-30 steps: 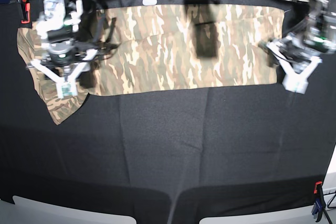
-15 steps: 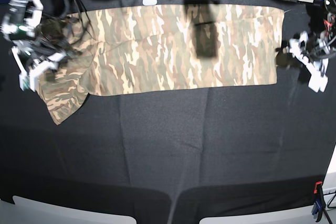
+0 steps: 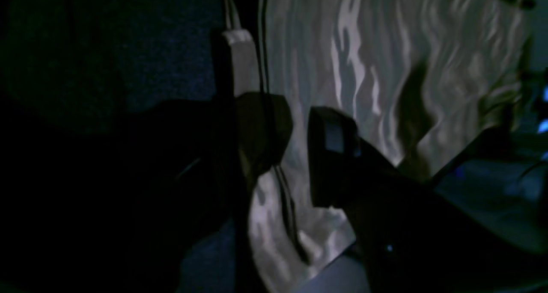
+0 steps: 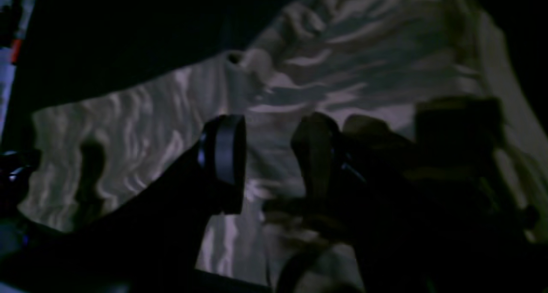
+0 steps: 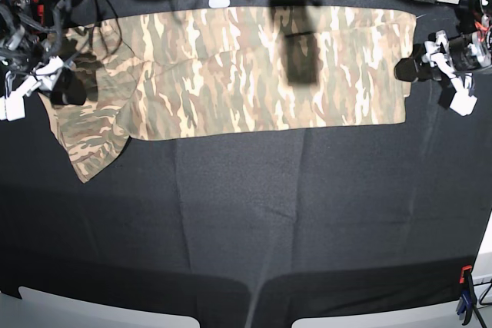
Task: Layout the t-shirt on the table in an organized manner, then fold the t-shirt properly
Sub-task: 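Grasp both ends of the shirt strip with both grippers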
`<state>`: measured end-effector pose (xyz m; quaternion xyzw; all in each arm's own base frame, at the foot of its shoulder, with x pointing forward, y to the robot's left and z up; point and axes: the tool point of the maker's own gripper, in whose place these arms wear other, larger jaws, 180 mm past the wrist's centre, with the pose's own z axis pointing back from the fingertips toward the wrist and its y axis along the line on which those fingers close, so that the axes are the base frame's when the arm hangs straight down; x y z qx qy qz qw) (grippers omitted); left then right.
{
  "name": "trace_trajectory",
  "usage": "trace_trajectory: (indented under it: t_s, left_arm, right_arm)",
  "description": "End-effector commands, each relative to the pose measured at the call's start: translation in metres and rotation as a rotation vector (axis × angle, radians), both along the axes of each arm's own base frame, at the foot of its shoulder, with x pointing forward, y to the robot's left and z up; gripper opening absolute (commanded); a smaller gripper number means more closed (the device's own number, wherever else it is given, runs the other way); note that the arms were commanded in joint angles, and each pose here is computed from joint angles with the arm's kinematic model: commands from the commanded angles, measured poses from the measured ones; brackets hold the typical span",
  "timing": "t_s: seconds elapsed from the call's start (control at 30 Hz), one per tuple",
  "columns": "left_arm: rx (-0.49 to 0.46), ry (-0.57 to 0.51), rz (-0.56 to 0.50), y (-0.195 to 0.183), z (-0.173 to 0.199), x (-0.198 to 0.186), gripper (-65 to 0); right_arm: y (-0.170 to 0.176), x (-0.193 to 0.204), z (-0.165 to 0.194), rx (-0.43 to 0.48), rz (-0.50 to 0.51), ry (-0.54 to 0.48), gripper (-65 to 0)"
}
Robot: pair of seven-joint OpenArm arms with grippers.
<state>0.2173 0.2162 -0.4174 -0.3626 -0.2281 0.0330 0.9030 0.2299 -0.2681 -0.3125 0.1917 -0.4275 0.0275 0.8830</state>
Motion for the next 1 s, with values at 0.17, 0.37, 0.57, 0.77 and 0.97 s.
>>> trace_trajectory:
  t_s: [0.17, 0.37, 0.57, 0.77, 0.97]
  left_arm:
    - [-0.018, -0.009, -0.052, -0.003, 0.007, -0.003, -39.4]
    - [-0.077, -0.02, -0.032, -0.025, 0.003, -0.002, -39.4]
    - [-0.081, -0.041, -0.02, -0.025, 0.005, 0.003, -39.4]
    - [-0.057, -0.048, -0.018, -0.015, 0.008, 0.005, -46.4]
    - [-0.086, -0.059, -0.006, -0.018, 0.012, 0.007, -47.6]
  right_arm:
    - [0.001, 0.007, 0.017, 0.02, 0.006, -0.067, -41.1]
    - [0.001, 0.007, 0.017, 0.021, 0.006, -0.068, -41.1]
    - [0.001, 0.007, 0.017, 0.02, 0.006, -0.067, -41.1]
    - [0.001, 0.008, 0.018, 0.021, 0.005, -0.07, -41.1]
    - [0.001, 0.008, 0.018, 0.021, 0.005, -0.07, -41.1]
